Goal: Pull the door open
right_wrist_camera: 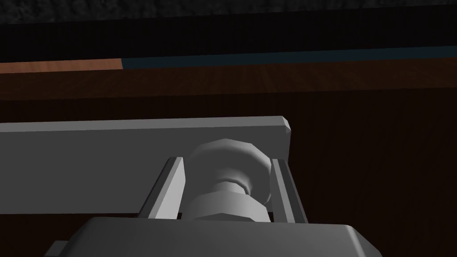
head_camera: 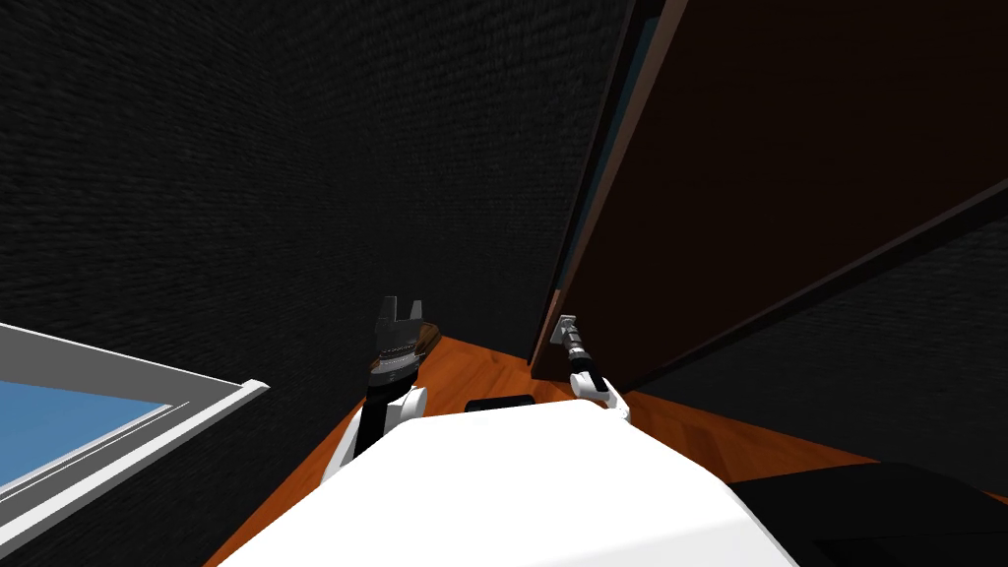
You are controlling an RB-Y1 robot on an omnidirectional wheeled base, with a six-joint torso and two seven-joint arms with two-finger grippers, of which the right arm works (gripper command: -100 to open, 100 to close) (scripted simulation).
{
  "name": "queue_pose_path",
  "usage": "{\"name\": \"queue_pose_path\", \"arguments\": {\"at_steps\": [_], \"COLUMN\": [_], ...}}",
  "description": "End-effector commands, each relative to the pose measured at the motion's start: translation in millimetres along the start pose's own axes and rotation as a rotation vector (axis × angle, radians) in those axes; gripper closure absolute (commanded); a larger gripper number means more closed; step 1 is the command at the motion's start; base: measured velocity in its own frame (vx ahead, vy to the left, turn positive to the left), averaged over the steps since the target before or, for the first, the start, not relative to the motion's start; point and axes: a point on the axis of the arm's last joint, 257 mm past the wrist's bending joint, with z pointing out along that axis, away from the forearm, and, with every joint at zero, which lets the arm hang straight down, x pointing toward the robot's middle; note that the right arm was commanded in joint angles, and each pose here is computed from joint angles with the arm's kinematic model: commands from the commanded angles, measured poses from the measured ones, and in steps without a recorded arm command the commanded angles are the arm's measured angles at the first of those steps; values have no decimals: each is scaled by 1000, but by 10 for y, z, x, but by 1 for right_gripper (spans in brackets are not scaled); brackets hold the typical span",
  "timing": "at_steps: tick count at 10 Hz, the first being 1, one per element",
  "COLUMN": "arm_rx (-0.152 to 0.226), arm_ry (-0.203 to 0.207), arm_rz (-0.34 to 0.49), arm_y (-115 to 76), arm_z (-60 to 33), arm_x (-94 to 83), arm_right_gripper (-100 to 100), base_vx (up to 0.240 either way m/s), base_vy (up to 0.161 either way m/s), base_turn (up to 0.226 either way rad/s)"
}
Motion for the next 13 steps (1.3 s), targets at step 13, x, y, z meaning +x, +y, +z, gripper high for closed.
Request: {"name": "queue_pose_path", "arguments": {"at_steps": [13], "arm_rx": [6], "arm_ry": [-9], "arm_rz": [371], "arm_y": [-12], "arm_z": [-251], "arm_x": [-52], "arm_right_gripper": [100], "base_vx": [-13], "base_vy": [-12], "base_turn": [30]}}
